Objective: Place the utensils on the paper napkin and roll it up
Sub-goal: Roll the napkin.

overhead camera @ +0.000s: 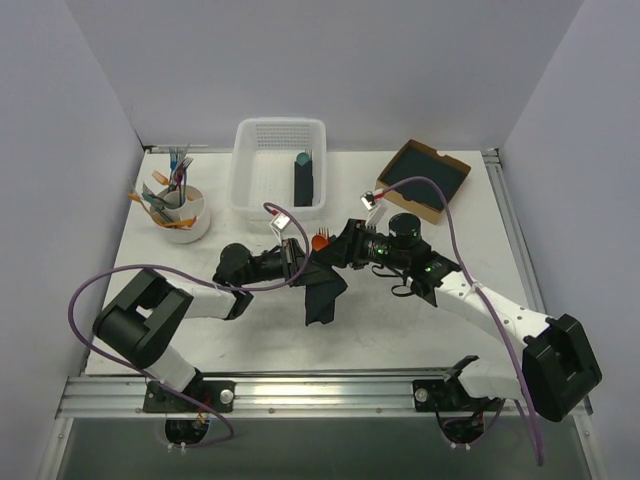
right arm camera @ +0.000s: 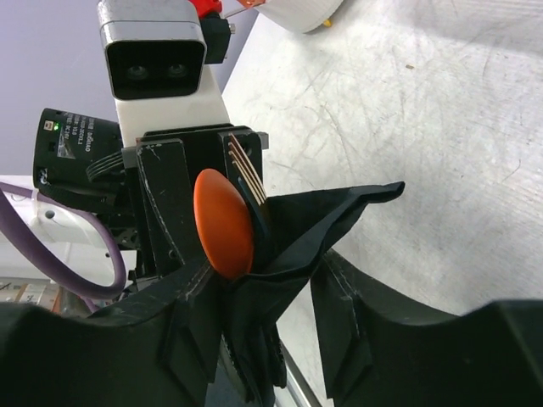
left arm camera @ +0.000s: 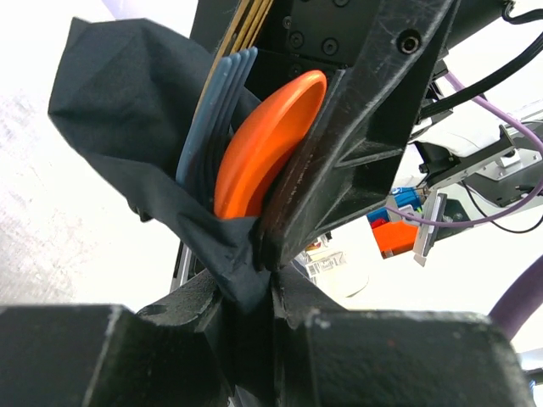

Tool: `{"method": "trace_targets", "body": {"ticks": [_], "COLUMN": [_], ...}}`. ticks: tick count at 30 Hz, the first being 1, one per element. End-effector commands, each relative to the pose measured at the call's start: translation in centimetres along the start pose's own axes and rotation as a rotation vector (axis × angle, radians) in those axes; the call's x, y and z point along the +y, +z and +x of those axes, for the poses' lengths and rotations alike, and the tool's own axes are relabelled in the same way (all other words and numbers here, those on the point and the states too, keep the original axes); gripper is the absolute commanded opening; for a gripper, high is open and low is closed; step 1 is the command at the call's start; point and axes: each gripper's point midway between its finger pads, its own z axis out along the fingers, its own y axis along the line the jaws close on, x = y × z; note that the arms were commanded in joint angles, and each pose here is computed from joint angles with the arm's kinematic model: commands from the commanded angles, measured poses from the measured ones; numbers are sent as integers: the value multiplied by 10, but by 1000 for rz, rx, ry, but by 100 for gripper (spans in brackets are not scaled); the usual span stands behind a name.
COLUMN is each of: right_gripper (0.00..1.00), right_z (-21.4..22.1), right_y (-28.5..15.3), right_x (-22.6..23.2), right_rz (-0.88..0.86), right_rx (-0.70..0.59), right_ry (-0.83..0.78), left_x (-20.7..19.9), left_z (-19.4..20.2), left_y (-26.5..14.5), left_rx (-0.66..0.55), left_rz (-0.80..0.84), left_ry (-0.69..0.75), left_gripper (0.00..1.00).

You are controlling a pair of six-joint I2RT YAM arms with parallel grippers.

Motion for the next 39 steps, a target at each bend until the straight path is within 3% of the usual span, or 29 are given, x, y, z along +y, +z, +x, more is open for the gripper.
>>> {"method": "trace_targets", "body": {"ticks": [1, 6, 10, 14, 17, 21, 22, 25, 39], "right_gripper": [41, 29, 11, 0, 0, 0, 0, 0, 0], "right_z": [-15, -13, -13, -14, -15, -15, -15, -13, -9], "right_y": [1, 3, 4, 5, 5, 3, 2, 1, 0], "right_x": [19, 24, 23, 24, 24, 23, 22, 23, 24], "right_rz": [-84, -113, -119, -123, -131, -131, -128, -139, -169], "right_rx": [-37, -30, -29, -34, -40, -66, -69, -75, -76], "right_ry": [-28, -12, -2, 5, 21, 40, 42, 50, 72], "left_x": [-63, -62, -62, -61, -61, -59, -59, -59, -57], "left_z": [-10, -8, -6, -5, -4, -3, -4, -6, -32], "left_y": [2, 3, 3, 2, 3, 2, 2, 2, -1], "left_rx": [-20, -6, 3, 7, 14, 21, 20, 12, -61], "left_rz": [231, 234, 236, 233, 234, 233, 232, 229, 207], "left_ry": [249, 251, 252, 249, 252, 252, 252, 253, 264], "left_gripper": [11, 11, 11, 13, 18, 38, 48, 58, 59]}}
